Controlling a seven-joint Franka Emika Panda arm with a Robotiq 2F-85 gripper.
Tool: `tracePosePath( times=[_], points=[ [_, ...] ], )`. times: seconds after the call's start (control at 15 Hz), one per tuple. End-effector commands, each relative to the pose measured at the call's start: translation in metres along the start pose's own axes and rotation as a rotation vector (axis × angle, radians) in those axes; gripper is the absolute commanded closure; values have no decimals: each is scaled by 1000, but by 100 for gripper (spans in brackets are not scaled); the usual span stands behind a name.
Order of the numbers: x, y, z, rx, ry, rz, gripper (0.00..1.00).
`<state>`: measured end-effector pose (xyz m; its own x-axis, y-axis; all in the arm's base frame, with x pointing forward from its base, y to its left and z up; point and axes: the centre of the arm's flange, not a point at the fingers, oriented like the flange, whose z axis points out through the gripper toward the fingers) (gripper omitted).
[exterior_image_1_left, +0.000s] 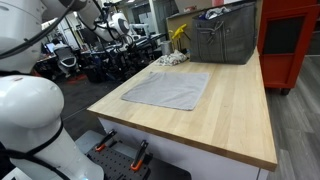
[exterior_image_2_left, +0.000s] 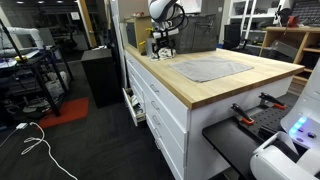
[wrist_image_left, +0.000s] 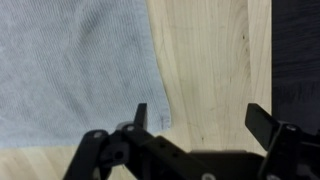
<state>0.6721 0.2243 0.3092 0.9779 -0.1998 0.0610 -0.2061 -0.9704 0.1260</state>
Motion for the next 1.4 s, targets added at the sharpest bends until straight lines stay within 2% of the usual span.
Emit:
tracePosePath(
  times=[0.0,0.4,0.87,0.93,1.07,1.33],
  points=[
    [26,-15,9,-26,-32,39,0],
    [48,-17,40,-69,-60,97,0],
    [70,4,67,-94,-109,176,0],
    [70,6,70,-98,-112,190,25],
    [69,12,74,-104,-112,212,34],
    [62,14,71,-101,-97,264,66]
  ],
)
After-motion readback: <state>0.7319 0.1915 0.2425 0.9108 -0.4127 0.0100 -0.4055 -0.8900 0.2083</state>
